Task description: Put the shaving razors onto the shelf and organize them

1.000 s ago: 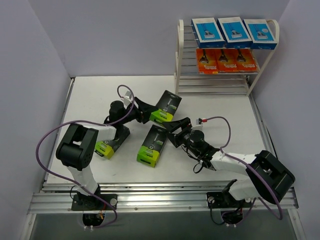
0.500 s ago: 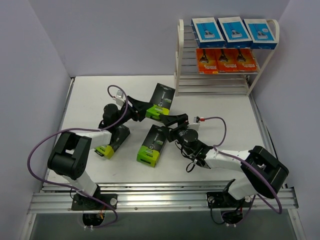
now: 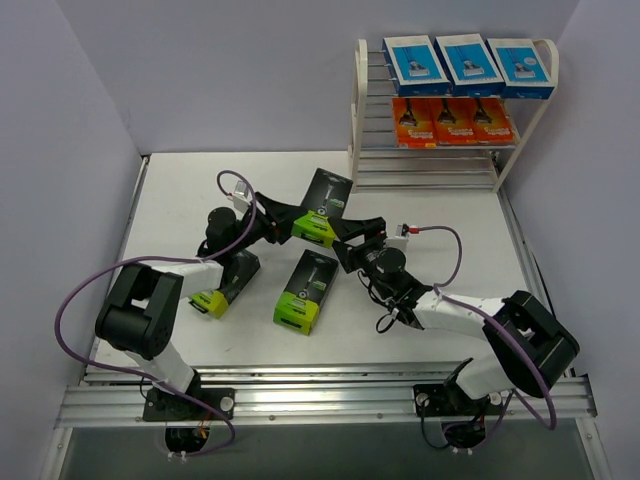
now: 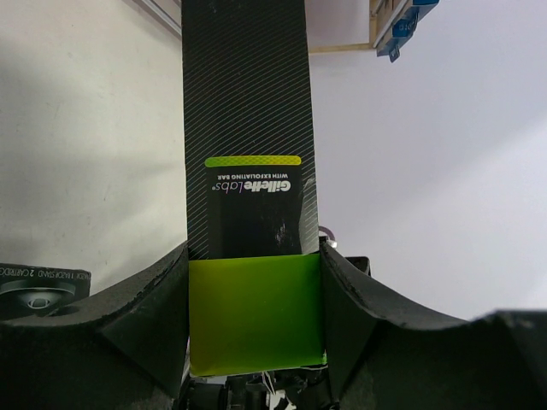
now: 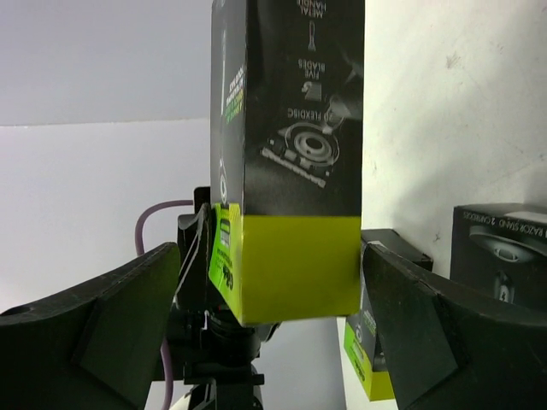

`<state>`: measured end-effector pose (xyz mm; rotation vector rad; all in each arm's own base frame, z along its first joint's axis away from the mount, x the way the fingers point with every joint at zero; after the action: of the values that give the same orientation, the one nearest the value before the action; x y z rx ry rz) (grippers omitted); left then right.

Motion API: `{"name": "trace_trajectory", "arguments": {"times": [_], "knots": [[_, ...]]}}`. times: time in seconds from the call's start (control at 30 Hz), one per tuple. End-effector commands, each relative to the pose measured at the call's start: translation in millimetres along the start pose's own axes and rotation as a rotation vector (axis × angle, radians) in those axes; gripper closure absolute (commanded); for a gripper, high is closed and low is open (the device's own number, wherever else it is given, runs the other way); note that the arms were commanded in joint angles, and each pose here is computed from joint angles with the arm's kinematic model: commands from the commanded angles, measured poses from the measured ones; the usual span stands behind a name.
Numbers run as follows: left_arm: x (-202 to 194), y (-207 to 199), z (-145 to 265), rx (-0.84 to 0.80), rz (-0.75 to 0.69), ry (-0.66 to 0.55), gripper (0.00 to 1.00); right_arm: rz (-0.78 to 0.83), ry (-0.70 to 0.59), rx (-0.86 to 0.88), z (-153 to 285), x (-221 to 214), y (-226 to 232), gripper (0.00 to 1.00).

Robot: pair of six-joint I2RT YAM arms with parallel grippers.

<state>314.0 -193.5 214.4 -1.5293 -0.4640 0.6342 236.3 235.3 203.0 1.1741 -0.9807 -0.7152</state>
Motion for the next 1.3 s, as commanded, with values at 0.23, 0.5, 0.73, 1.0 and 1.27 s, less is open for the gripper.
{"name": "trace_trajectory", "arguments": {"times": [0.23, 0.5, 0.73, 1.0, 1.27], "knots": [[-17.0, -42.7, -7.9, -0.149, -0.086, 0.110, 0.98, 0.048, 0.007, 0.116, -3.5, 18.9, 20.9, 0.27], [-23.8, -34.9, -15.5, -0.115, -0.034, 0.175, 0.98, 0.064, 0.061, 0.216, -1.5, 25.6, 16.3, 0.46], [-28.6, -30.1, -22.7, -0.099, -0.009, 0.235, 0.98, 0.087, 0.087, 0.288, 2.6, 36.9, 16.3, 0.65], [-27.3, -26.0, -26.0, -0.085, 0.008, 0.255, 0.85, 0.096, 0.099, 0.343, 10.7, 47.0, 15.4, 0.94], [-28.6, -35.1, -26.8, -0.123, -0.036, 0.281, 0.45, 0.175, 0.215, 0.410, 12.5, 47.2, 18.2, 1.00]]}}
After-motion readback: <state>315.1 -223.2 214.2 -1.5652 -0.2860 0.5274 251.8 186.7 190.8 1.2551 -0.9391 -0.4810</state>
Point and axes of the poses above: each gripper's point midway between its finger pads, its own z axis back along the fingers, its own y axis along the line the jaws close on, x = y × z, the point moved 10 cm from there along z, back along the fingers, and after that the axes turned 11 degrees about z, right-handed, at the moved point
